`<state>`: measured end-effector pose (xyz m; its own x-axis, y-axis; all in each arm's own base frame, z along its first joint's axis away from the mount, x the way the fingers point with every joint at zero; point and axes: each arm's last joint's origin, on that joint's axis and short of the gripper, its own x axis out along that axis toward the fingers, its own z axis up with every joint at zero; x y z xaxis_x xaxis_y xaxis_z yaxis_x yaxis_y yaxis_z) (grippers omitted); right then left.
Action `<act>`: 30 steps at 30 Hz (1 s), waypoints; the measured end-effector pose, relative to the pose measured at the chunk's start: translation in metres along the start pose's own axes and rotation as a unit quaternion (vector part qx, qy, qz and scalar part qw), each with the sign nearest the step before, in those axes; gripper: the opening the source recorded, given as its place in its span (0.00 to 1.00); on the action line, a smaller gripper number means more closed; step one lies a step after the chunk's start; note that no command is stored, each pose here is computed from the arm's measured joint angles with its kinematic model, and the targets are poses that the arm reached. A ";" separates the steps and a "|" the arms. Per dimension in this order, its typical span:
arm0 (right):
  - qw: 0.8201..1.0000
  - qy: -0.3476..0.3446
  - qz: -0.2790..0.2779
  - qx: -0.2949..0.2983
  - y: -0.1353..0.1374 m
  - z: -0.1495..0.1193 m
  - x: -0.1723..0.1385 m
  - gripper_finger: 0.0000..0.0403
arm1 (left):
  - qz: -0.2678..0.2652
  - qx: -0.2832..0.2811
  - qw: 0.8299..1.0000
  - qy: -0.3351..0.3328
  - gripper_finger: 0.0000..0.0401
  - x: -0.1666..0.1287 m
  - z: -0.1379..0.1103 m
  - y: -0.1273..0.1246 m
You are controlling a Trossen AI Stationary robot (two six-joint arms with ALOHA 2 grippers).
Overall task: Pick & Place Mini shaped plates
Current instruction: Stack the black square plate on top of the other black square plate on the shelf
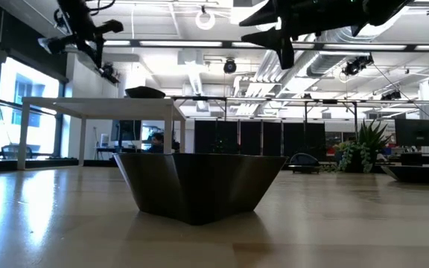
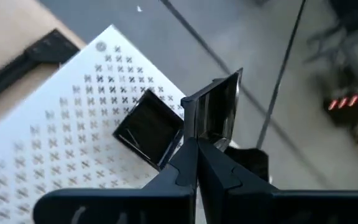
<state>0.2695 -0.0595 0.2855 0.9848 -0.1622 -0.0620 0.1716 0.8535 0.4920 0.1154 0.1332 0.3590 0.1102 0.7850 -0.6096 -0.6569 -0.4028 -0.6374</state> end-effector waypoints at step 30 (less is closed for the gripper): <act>0.999 0.025 0.032 -0.032 0.002 0.012 -0.020 0.35 | -0.068 -0.293 0.952 -0.060 0.00 0.050 -0.056 0.046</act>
<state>0.2502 -0.0601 0.2979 0.9936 -0.0823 -0.0772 0.1080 0.8914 0.4402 0.1327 0.1274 0.2731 0.0563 0.8827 -0.4666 -0.1101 -0.4590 -0.8816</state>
